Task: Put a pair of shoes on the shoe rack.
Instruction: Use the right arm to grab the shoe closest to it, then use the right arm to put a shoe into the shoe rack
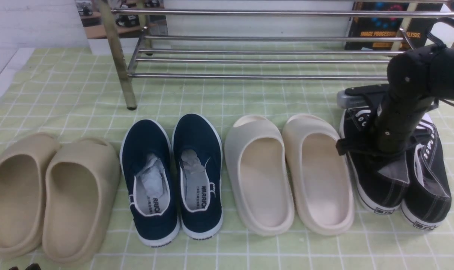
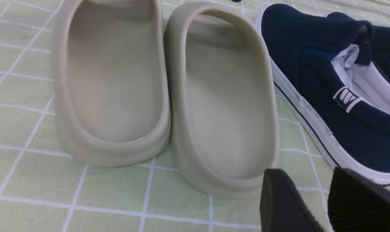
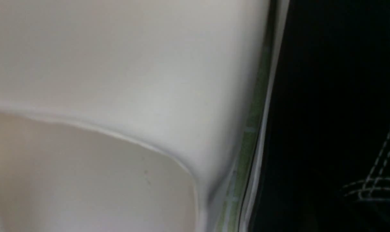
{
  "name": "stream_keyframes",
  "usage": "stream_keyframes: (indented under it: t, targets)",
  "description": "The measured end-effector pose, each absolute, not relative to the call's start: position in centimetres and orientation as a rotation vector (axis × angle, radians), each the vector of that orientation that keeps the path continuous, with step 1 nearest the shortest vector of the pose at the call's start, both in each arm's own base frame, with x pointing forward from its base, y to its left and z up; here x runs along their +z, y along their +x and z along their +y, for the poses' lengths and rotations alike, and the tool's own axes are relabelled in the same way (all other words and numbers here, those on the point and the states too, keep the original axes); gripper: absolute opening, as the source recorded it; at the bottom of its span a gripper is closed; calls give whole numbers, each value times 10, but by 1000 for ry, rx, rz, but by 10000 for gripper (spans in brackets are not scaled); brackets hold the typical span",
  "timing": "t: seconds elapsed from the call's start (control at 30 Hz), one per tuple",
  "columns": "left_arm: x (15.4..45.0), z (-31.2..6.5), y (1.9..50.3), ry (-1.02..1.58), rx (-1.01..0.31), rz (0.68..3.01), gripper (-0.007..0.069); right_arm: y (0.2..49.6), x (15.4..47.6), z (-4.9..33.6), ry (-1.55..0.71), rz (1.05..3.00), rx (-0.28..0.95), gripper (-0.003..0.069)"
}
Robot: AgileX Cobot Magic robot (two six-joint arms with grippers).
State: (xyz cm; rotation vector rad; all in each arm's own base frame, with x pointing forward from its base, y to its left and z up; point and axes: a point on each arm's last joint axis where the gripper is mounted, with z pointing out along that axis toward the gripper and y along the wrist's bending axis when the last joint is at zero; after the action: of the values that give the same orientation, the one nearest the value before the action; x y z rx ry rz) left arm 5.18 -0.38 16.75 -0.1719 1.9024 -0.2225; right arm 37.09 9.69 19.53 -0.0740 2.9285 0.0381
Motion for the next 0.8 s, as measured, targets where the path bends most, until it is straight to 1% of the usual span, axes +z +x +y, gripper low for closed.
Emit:
stream_keyframes:
  t: [0.07,0.1,0.13,0.2,0.23,0.27,0.3,0.33,0.4,0.5,0.63,0.73,0.77,0.8]
  targets:
    - [167,-4,52,-172,-222,1902,238,368,206,96,-72,2907,47,14]
    - [167,-4,52,-172,-222,1902,238,368,206,96,-72,2908,46,14]
    - [167,-4,52,-171,-222,1903,238,365,221,95,-71,2879,54,14]
    - [167,-4,52,-171,-222,1903,238,360,236,94,-73,2862,53,14]
    - [167,-4,52,-171,-222,1903,238,360,239,94,-72,2858,54,14]
    - [167,-4,52,-171,-222,1903,238,356,253,92,-79,2848,55,14]
    - [167,-4,52,-171,-222,1903,238,356,255,92,-81,2847,55,14]
    - [167,-4,52,-171,-222,1903,238,354,269,92,-94,2840,54,14]
    - [167,-4,52,-171,-222,1903,238,354,283,91,-113,2825,45,14]
    - [167,-4,52,-171,-222,1903,238,356,293,91,-130,2815,38,14]
    - [167,-4,52,-171,-222,1903,238,362,305,96,-147,2750,55,17]
    - [167,-4,52,-171,-222,1903,238,382,311,101,-152,2669,58,17]
    - [167,-4,52,-171,-222,1903,238,385,309,101,-154,2670,53,17]
    - [167,-4,52,-171,-222,1903,238,398,305,104,-160,2660,41,17]
